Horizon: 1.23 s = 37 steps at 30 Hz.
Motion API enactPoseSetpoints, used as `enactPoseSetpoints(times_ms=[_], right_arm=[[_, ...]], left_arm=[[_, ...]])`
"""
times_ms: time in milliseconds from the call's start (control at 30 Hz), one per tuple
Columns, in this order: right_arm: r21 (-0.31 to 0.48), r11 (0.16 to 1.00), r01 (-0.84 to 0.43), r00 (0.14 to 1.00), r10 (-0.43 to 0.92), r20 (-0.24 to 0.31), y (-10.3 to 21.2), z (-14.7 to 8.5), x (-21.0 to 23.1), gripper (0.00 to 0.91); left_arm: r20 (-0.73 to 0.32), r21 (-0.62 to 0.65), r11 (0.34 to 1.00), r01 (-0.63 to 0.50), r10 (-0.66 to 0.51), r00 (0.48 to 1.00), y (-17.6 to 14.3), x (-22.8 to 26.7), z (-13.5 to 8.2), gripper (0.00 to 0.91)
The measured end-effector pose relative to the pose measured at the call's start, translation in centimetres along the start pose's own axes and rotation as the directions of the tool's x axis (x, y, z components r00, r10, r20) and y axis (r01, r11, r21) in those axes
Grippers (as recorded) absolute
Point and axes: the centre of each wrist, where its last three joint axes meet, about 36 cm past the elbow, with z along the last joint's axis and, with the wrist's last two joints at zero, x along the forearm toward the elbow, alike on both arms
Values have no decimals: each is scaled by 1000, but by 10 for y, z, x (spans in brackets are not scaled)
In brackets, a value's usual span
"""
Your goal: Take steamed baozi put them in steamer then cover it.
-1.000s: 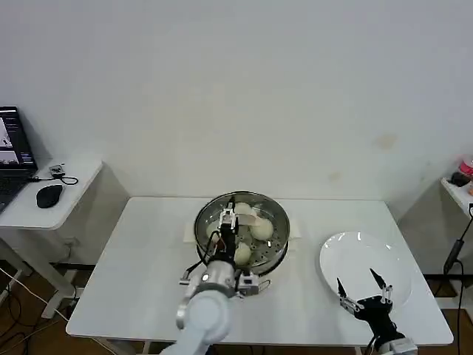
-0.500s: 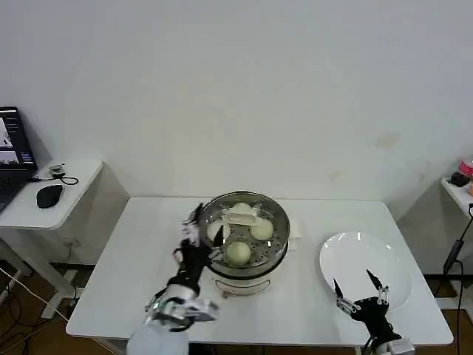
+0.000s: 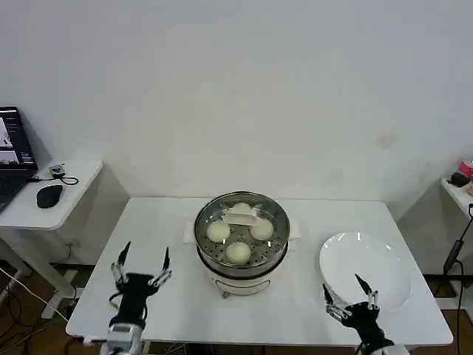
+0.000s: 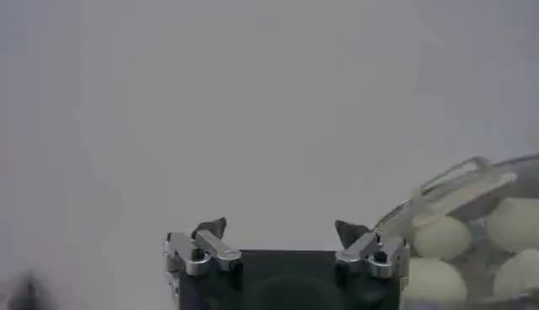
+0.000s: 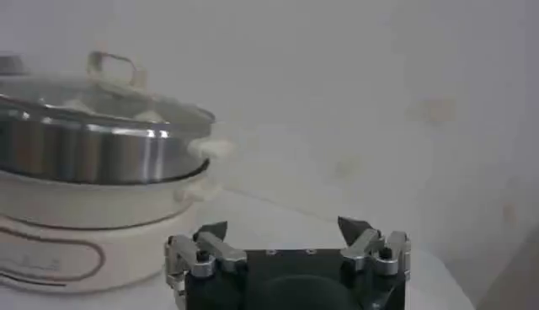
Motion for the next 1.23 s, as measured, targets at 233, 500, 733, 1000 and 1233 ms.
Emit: enactPoseSetpoints(times_ms=[233, 500, 733, 1000, 1233], right_arm=[[-30, 999, 13, 1000, -13, -2, 9, 1, 3, 907], [-47, 999, 18, 1000, -18, 9, 19, 2, 3, 907], [-63, 998, 16, 1000, -16, 14, 29, 2, 3, 907], [-62, 998, 15, 1000, -15, 3, 32, 5, 4, 907], [-60, 998, 14, 1000, -13, 5, 34, 5, 5, 907]], left_arm=[[-78, 99, 994, 40, -32, 996, 12, 31, 25, 907], [-113, 131, 989, 73, -58, 992, 22, 47, 39, 907], [-136, 139, 987, 76, -57, 989, 22, 56, 47, 907], [-150, 130, 989, 76, -56, 987, 23, 61, 55, 907], [-154, 127, 989, 71, -51, 987, 23, 64, 57, 907]])
